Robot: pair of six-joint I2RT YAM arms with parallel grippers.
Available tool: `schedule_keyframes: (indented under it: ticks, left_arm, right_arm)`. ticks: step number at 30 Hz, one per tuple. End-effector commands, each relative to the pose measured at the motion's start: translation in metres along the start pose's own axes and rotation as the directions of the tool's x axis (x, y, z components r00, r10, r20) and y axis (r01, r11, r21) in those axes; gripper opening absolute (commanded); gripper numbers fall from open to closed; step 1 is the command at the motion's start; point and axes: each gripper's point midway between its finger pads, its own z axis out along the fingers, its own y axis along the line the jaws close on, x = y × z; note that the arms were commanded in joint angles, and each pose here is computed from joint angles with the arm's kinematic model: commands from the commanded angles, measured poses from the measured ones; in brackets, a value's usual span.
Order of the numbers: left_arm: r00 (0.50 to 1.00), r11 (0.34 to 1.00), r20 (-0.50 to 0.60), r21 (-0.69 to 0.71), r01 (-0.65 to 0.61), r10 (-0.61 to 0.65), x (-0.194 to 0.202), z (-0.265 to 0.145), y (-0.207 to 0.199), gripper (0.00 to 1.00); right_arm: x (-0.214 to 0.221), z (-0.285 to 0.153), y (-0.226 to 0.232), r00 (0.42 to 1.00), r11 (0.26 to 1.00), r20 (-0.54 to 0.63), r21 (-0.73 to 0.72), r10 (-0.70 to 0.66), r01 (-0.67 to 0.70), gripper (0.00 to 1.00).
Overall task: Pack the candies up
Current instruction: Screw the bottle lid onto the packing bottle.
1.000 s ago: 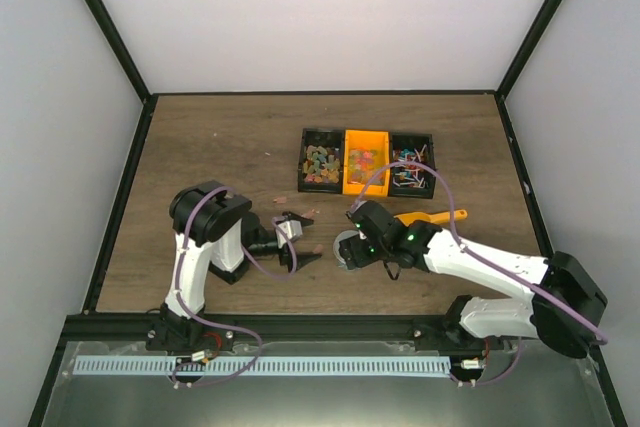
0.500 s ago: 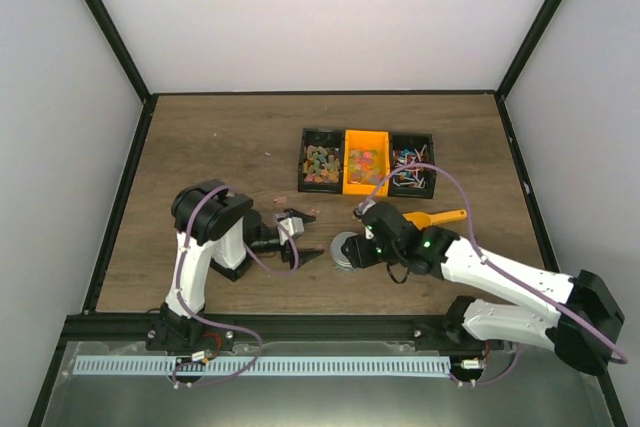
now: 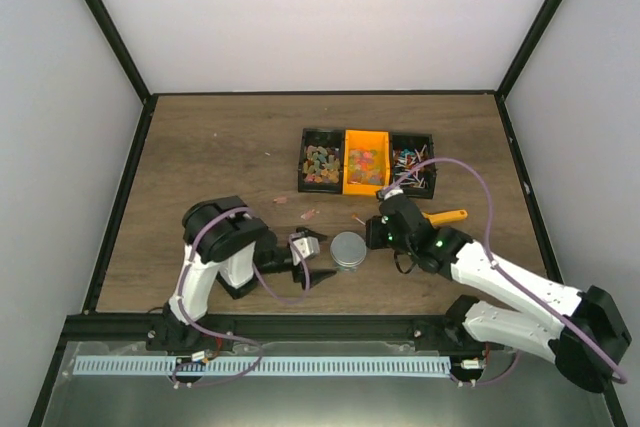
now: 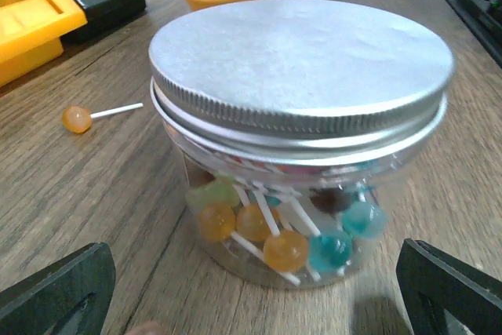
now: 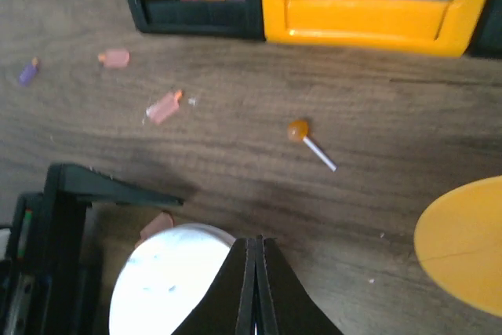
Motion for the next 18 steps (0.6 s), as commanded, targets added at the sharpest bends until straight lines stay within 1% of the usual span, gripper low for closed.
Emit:
schedule_keyframes:
  ticks: [1,2,4,5,6,7,10,14,18]
  left_arm:
    - [0.936,0.935,0.011,-0.019,0.353,-0.353,0.016,-0.003,-0.017,1.0]
    - [0.937,0.936,0.008,-0.032,0.351,-0.351,0.018,0.0,-0.018,1.0]
    - [0.947,0.943,0.002,-0.091,0.319,-0.32,0.023,0.001,-0.019,1.0]
    - [0.952,0.945,-0.001,-0.116,0.305,-0.308,0.025,0.001,-0.018,1.0]
    - [0.953,0.945,-0.004,-0.126,0.301,-0.303,0.026,0.0,-0.018,1.0]
    - [0.952,0.945,-0.005,-0.125,0.302,-0.305,0.026,0.0,-0.018,1.0]
    - [0.946,0.942,-0.001,-0.099,0.322,-0.324,0.026,0.005,-0.02,1.0]
    - [0.939,0.933,0.013,-0.103,0.344,-0.344,0.027,0.015,-0.016,1.0]
    - [0.939,0.933,0.013,-0.115,0.342,-0.343,0.028,0.013,-0.015,1.0]
  right_arm:
    - [-0.035,-0.01,-0.005,0.975,0.997,0.209,-0.031,0.082,-0.077,0.01]
    - [-0.034,-0.012,-0.006,0.97,0.995,0.222,-0.047,0.102,-0.093,0.01]
    - [-0.037,-0.013,-0.004,0.963,0.99,0.239,-0.095,0.122,-0.102,0.05]
    - [-0.036,-0.011,-0.003,0.966,0.989,0.227,-0.113,0.123,-0.099,0.05]
    - [-0.036,-0.009,-0.003,0.969,0.988,0.214,-0.122,0.121,-0.097,0.03]
    - [-0.035,-0.005,-0.004,0.973,0.988,0.199,-0.118,0.119,-0.097,0.01]
    - [-0.027,0.01,-0.006,0.984,0.992,0.152,-0.099,0.096,-0.081,0.01]
    - [-0.022,0.023,-0.008,0.988,0.992,0.127,-0.099,0.088,-0.076,0.01]
    - [-0.021,0.036,-0.027,0.988,0.992,0.105,-0.063,0.111,-0.105,0.01]
